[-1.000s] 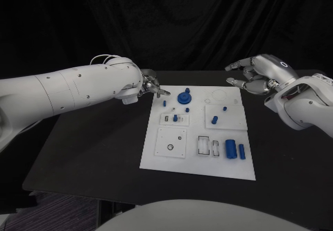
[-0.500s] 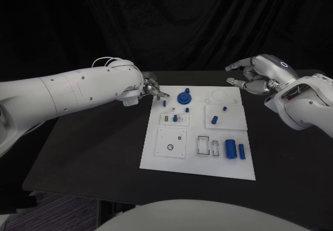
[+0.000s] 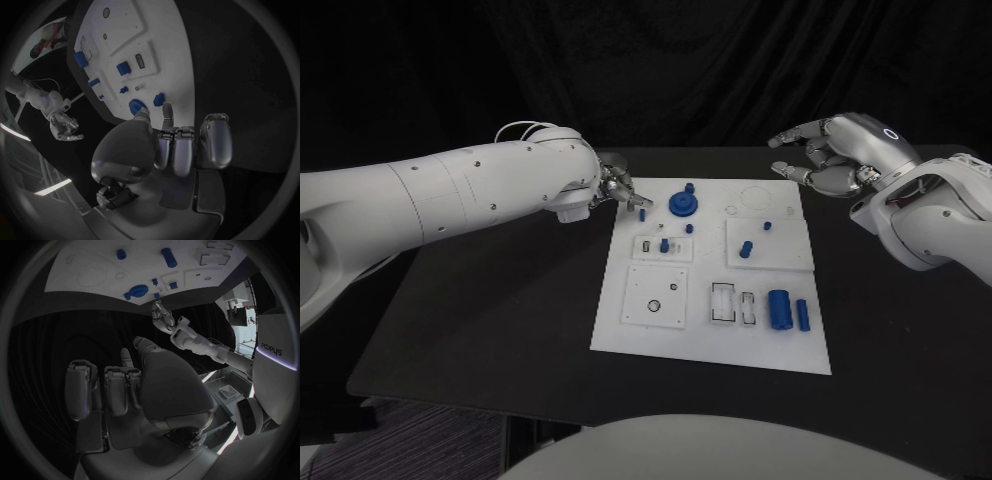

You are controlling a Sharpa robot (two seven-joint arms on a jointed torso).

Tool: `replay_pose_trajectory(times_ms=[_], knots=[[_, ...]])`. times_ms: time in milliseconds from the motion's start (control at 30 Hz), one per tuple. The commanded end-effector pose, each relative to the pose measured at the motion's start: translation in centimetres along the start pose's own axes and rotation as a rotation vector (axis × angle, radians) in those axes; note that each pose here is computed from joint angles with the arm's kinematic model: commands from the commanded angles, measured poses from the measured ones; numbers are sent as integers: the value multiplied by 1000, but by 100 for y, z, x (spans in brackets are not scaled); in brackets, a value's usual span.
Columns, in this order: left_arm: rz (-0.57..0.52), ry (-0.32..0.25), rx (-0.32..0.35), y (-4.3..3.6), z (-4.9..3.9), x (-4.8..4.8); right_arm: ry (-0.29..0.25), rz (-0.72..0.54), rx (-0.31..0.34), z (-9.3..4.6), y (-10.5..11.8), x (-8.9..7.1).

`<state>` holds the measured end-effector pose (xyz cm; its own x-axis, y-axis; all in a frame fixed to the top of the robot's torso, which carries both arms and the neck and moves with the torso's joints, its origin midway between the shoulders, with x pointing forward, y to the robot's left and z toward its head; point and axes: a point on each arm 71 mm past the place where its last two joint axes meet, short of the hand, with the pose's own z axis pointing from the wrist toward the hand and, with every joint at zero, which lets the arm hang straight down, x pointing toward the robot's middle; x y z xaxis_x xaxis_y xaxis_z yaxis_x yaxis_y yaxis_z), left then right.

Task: Assemble the parts on the task board

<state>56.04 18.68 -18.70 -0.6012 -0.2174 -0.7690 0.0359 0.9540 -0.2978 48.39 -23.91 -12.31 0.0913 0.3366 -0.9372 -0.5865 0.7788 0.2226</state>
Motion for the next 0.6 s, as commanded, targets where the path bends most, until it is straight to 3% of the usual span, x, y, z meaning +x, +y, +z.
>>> replay_pose_trajectory(times_ms=[33,600], knots=[[6,17,12,-18,7,21,-1,-1,0,-2,3,-4],[14,43,12,-30,35,77,2,0,1,2,7,1]])
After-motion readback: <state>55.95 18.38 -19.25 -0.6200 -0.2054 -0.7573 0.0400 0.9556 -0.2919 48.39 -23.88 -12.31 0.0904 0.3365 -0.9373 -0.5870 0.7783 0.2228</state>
